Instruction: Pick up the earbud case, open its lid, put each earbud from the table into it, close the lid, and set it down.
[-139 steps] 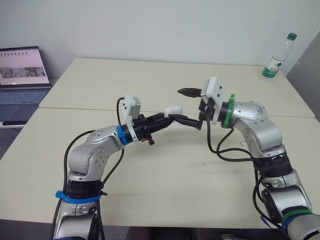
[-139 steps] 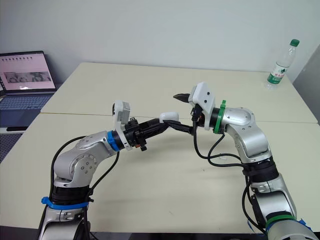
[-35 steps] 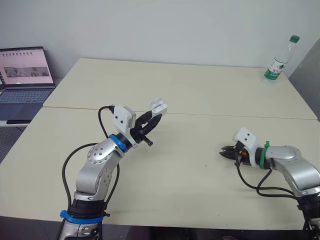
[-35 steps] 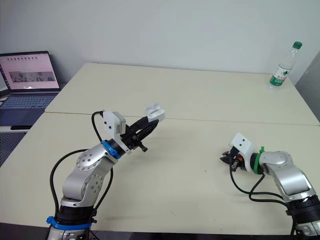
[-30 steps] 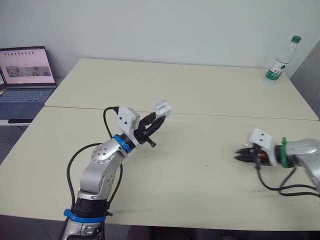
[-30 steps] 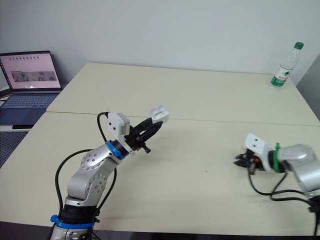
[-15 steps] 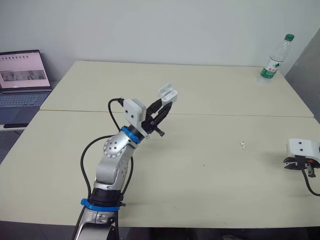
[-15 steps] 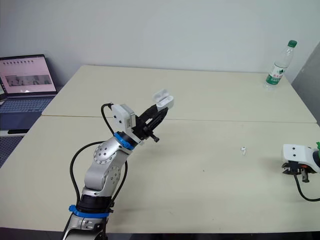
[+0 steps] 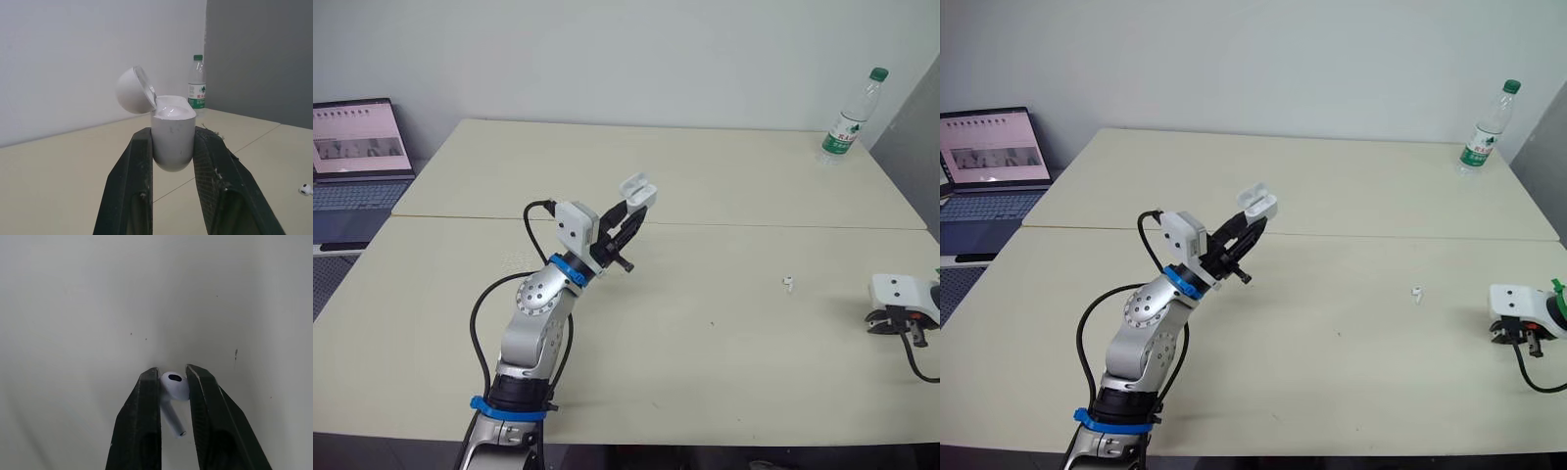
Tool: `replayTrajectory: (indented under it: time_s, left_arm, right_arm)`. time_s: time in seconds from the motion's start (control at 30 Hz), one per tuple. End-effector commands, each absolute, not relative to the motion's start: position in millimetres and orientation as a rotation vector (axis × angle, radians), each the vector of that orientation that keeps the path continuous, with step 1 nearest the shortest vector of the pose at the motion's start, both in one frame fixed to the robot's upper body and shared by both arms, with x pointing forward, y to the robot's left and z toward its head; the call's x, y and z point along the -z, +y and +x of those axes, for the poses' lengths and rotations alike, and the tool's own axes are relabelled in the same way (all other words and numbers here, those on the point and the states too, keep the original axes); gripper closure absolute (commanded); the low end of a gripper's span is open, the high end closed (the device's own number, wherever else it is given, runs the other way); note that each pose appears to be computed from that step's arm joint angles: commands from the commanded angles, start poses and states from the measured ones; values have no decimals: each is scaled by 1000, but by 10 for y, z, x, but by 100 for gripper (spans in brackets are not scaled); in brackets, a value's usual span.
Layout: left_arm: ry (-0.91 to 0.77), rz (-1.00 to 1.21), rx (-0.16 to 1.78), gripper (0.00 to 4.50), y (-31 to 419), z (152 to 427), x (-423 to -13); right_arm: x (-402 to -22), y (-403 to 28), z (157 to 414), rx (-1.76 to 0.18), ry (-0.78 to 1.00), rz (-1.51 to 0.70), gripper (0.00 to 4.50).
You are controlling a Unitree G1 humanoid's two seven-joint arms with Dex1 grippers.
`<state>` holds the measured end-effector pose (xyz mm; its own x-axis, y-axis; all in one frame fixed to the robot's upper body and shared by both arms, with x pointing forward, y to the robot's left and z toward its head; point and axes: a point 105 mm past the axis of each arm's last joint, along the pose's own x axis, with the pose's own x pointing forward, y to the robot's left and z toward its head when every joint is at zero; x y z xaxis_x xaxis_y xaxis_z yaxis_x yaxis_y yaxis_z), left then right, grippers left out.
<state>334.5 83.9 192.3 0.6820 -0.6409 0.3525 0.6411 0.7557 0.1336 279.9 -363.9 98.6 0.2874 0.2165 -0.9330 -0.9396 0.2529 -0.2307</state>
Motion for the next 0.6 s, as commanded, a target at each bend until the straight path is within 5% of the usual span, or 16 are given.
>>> replayTrajectory:
  time_s: [0.03,0.6]
  left_arm:
    - [-472,22,726,371,841,3292,-2108]
    - [-477,36,726,371,863,3317,-2121]
  right_arm:
    - [-949,-3617,2811,-976,926,-979,273]
    - [-980,-3837,2681,-942,1037,-1003,273]
